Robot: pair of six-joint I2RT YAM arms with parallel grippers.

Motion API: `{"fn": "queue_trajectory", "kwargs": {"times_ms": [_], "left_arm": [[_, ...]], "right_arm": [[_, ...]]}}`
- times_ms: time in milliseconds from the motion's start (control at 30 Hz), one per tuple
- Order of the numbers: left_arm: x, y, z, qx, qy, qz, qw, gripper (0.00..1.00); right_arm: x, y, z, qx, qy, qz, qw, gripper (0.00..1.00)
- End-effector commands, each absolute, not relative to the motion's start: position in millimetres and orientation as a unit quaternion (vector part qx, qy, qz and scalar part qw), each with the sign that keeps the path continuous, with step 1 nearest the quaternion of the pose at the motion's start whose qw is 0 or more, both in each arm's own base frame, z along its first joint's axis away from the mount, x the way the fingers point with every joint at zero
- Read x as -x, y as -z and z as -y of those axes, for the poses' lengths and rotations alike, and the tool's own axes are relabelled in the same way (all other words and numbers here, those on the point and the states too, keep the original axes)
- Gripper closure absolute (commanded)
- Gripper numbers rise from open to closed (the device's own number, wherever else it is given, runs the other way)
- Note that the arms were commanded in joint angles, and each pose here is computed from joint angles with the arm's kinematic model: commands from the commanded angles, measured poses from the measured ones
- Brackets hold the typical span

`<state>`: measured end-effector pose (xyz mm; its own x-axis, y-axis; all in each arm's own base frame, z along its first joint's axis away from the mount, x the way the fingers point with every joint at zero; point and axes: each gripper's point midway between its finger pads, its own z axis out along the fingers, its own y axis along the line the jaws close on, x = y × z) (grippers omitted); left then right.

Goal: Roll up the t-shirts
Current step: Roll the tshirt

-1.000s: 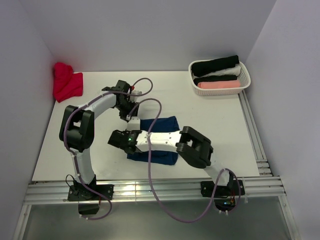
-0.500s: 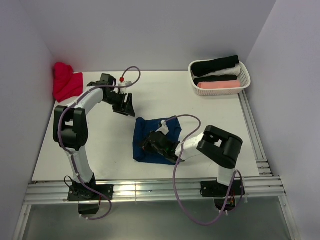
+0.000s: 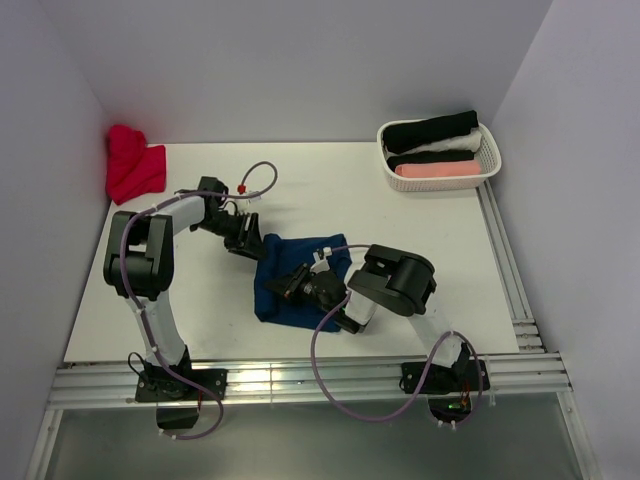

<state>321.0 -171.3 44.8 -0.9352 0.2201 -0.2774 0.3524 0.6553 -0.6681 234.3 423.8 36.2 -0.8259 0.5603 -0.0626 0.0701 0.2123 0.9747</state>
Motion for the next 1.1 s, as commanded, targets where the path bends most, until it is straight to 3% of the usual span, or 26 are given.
{"fn": "queue_trajectory", "kwargs": {"times_ms": [0,133,233,367,467,733,1067], "left_arm": [[-330.4,-45.8,174.2,-0.16,0.394,-0.898,0.11,0.5],[-336.1,-40.5,170.2,-0.146,0.372,-0.91,0.112,0.7],[-337.3,-40.2,167.7,-0.144,0.359,-0.915,0.11,0.78],[-338.6,-42.5,166.2,-0.15,0.323,-0.927,0.121,0.82],[-338.9,-44.9,166.0,-0.157,0.293,-0.934,0.129,0.84],[-335.8,-43.6,167.9,-0.172,0.249,-0.945,0.125,0.87],[-332.5,-43.3,177.1,-0.172,0.223,-0.953,0.115,0.88]], "right_arm": [[-231.5,-44.3,-429.5,-0.198,-0.607,-0.743,0.2,0.81],[-232.4,-42.6,-424.1,-0.197,-0.581,-0.76,0.212,0.78],[-233.9,-29.9,-417.9,-0.201,-0.544,-0.786,0.216,0.68],[-233.1,-20.1,-407.8,-0.202,-0.484,-0.821,0.225,0.5],[-231.3,-18.2,-400.4,-0.193,-0.427,-0.852,0.235,0.44],[-236.8,-39.5,-379.9,-0.158,-0.229,-0.912,0.3,0.37],[-241.9,-95.0,-388.4,-0.103,-0.104,-0.915,0.377,0.37]]}}
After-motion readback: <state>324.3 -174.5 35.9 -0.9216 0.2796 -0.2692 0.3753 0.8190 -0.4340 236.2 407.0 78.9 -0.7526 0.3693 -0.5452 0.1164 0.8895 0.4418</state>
